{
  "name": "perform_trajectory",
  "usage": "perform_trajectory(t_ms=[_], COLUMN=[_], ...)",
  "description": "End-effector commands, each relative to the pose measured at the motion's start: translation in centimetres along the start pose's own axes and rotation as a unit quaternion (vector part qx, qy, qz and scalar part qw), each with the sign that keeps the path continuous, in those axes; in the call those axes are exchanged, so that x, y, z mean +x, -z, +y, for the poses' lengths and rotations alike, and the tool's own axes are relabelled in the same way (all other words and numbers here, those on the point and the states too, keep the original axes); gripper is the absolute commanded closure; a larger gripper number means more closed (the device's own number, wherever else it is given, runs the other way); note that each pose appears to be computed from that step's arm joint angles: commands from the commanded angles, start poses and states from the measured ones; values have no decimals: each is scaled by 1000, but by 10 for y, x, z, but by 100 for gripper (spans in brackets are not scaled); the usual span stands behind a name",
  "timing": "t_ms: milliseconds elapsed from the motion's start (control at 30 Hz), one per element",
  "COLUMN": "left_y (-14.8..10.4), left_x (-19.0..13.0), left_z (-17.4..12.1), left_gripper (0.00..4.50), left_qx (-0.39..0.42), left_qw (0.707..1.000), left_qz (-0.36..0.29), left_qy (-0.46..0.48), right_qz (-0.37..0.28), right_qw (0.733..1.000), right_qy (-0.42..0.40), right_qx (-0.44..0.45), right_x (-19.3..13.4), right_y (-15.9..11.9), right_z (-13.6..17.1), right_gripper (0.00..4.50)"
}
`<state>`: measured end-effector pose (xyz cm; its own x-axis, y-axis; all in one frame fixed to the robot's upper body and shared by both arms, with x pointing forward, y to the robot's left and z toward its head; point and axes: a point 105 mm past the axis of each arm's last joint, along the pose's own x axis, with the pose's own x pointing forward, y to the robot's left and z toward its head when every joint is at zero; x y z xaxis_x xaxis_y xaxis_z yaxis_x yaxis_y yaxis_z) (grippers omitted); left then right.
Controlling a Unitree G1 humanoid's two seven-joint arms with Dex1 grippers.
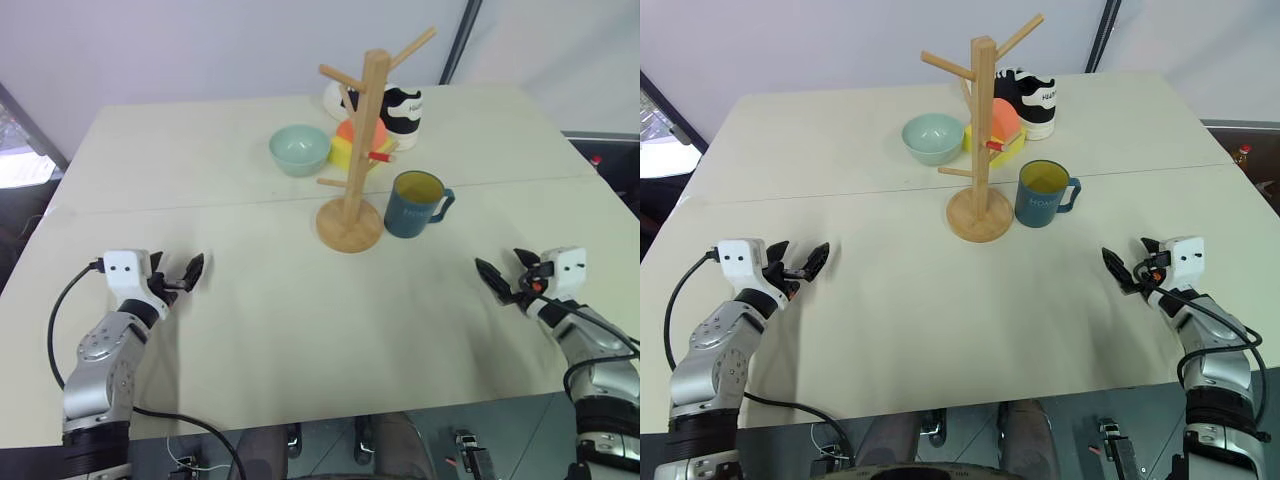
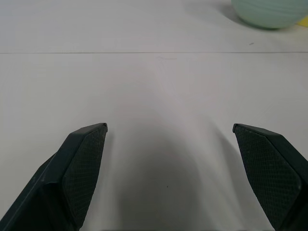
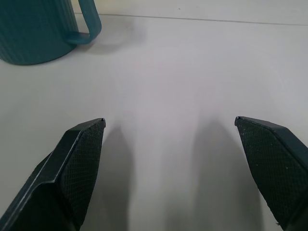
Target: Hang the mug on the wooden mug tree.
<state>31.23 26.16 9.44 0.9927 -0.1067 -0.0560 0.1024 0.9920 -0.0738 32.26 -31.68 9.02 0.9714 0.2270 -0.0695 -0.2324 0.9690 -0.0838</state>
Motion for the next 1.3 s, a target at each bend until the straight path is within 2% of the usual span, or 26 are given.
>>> perform_trajectory(t_ms=[33,300,400,500,600,733,933,1300], left_y=[-14,-18,-28,-35,-33,-33,-40,-45], left_x=[0,6,5,-4,-25,-36,-40,-40], left_z=[-1,-28,-57,-98,-149,-173,-189,-197], left_gripper=[0,0,0,0,0,0,0,0], left_qx=[8,4,10,19,46,58,63,65], left_qw=[1000,997,988,968,924,896,881,878], left_qz=[-26,-29,-46,-55,-42,-30,-39,-44], left_qy=[2,71,145,244,376,440,467,473], right_qz=[-19,-23,-33,-49,-76,-84,-85,-78], right_qw=[1000,999,999,998,996,996,996,996], right_qy=[-3,-3,-7,-19,-14,-8,-5,3], right_qx=[-16,-26,-28,-32,-34,-40,-40,-41], right_x=[2,8,12,18,26,34,48,74], right_y=[-15,-19,-24,-34,-50,-58,-63,-58], right_z=[0,8,14,23,28,30,33,35], right_gripper=[2,2,2,2,2,2,2,2])
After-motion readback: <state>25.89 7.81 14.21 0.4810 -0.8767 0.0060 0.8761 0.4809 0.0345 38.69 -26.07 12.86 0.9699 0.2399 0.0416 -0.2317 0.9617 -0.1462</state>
